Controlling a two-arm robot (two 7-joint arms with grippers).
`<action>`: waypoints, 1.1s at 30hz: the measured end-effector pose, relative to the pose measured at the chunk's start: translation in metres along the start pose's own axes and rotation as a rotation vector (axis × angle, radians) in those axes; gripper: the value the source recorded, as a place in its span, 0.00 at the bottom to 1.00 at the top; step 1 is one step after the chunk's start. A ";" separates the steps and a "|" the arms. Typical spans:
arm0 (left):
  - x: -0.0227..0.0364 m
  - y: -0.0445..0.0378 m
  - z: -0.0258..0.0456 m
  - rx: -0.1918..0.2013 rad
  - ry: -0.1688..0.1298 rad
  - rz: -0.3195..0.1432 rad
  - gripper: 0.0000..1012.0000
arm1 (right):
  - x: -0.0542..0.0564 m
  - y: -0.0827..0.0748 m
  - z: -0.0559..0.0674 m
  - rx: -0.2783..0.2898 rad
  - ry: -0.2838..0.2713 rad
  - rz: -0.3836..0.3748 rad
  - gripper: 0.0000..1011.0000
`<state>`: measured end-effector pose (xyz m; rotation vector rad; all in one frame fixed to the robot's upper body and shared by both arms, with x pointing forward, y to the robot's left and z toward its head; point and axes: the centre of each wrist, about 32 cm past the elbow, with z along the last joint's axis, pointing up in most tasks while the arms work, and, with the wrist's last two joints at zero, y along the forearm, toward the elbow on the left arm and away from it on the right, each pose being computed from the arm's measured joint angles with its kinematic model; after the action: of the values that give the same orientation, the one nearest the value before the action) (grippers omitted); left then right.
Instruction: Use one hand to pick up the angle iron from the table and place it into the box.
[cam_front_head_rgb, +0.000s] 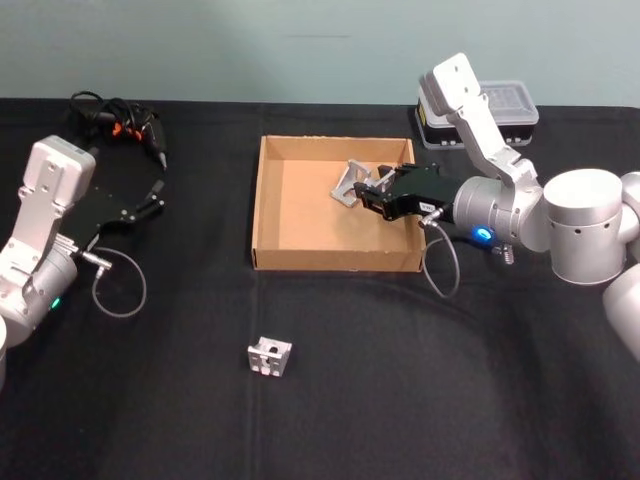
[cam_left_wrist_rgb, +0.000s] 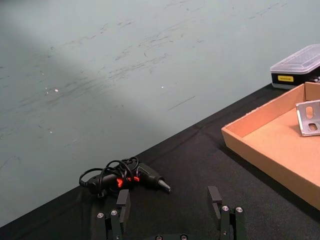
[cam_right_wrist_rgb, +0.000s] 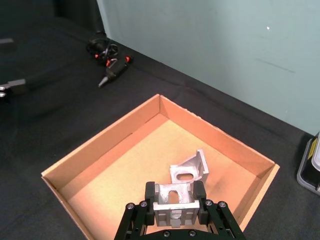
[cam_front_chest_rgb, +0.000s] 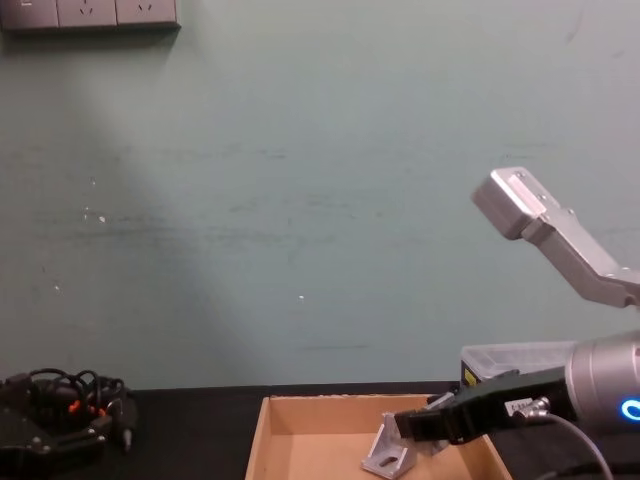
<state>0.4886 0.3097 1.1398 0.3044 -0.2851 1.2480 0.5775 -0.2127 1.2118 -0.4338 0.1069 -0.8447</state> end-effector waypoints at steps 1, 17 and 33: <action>0.0000 0.0000 0.0000 0.000 0.000 0.000 1.00 | 0.000 0.001 0.000 -0.004 0.002 -0.001 0.45; 0.0000 0.0000 0.0000 0.000 0.000 0.000 1.00 | 0.001 0.016 -0.003 -0.065 0.014 -0.021 0.45; 0.0000 0.0000 0.0000 0.000 0.000 0.000 1.00 | -0.001 0.024 -0.005 -0.107 0.007 -0.030 0.45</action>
<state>0.4886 0.3097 1.1398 0.3045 -0.2850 1.2480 0.5927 -0.1999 1.1975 -0.5338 0.1533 -0.8729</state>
